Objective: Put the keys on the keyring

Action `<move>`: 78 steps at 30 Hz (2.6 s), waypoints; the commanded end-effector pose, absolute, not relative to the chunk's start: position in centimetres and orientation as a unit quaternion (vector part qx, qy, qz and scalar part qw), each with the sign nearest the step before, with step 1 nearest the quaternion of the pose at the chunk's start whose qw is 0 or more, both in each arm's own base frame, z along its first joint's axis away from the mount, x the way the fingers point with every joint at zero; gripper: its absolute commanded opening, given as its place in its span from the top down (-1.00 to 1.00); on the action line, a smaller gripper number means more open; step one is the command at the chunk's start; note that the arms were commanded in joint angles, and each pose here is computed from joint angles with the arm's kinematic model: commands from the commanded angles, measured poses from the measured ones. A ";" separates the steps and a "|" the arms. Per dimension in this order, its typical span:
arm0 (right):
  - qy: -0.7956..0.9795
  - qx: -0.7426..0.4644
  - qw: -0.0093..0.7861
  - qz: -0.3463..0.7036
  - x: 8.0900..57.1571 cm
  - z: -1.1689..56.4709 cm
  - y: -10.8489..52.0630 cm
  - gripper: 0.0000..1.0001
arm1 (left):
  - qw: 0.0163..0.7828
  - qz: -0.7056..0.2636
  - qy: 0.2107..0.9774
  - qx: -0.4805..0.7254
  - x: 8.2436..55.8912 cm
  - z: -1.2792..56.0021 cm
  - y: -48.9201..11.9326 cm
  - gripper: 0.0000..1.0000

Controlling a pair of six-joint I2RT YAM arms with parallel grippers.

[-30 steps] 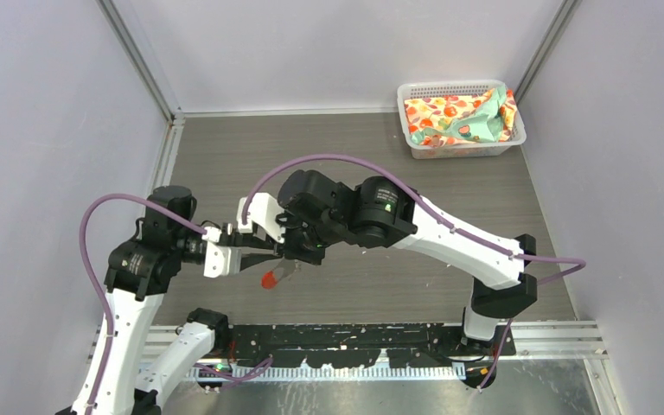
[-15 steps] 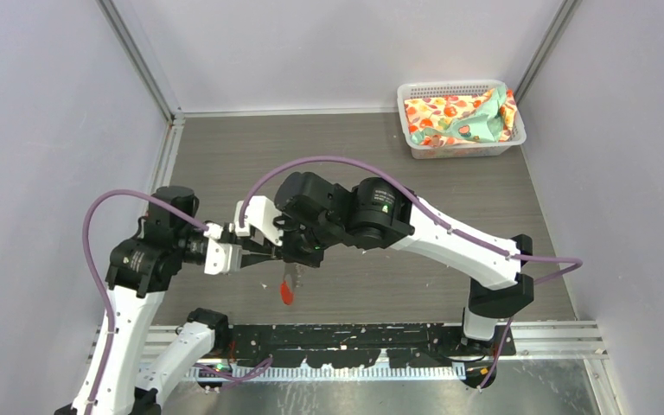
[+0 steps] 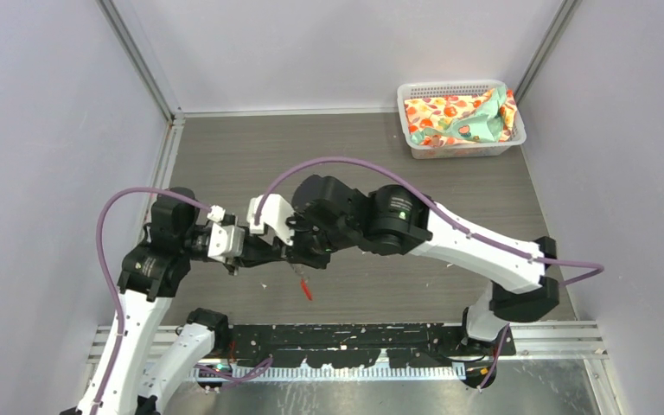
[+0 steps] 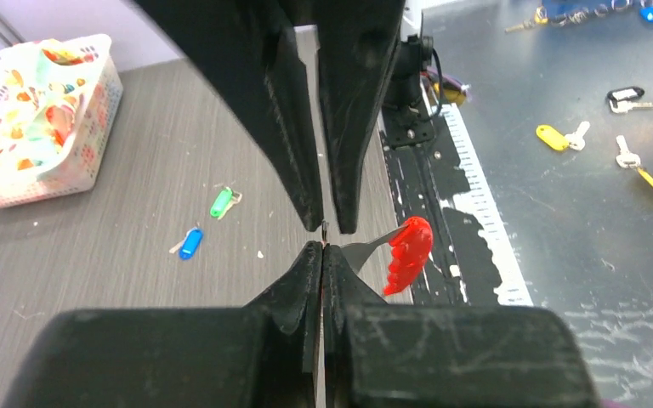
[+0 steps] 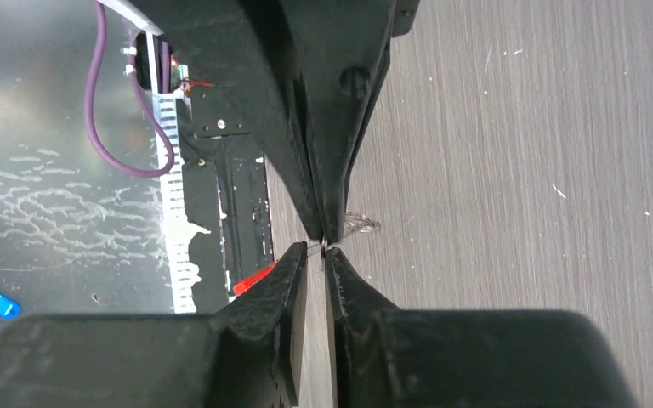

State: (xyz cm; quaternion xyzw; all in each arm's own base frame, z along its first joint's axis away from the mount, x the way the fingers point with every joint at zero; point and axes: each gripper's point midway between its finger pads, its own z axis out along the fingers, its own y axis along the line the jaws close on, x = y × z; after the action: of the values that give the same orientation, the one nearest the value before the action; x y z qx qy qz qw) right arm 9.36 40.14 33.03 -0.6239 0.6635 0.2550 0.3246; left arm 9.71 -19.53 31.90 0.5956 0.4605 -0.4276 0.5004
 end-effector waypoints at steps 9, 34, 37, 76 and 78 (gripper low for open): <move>0.511 -0.509 0.573 0.390 8.4 42.4 34.8 -0.12 | 0.587 -0.391 0.319 0.633 8.4 37.6 -20.0 0.99; 0.443 -0.560 0.566 0.412 6.8 42.0 37.9 0.30 | 0.617 -0.349 0.222 0.670 6.3 40.0 -19.7 0.99; 0.443 -0.560 0.567 0.411 6.9 41.9 38.2 0.36 | 0.612 -0.357 0.230 0.667 6.3 39.9 -19.7 0.99; 0.613 -0.613 0.386 0.315 7.8 36.4 38.3 0.98 | 0.518 -0.434 0.409 0.613 8.2 35.4 -19.6 0.58; 0.621 -0.615 0.375 0.309 7.9 36.3 38.4 0.98 | 0.516 -0.433 0.412 0.613 8.1 35.2 -19.6 0.61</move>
State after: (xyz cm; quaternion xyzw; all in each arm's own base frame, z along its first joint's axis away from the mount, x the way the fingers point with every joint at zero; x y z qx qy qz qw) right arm 8.09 39.21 35.85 -0.6174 0.5994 0.3180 0.3980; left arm 9.05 -19.94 35.35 0.6038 0.4133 -0.4423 0.5186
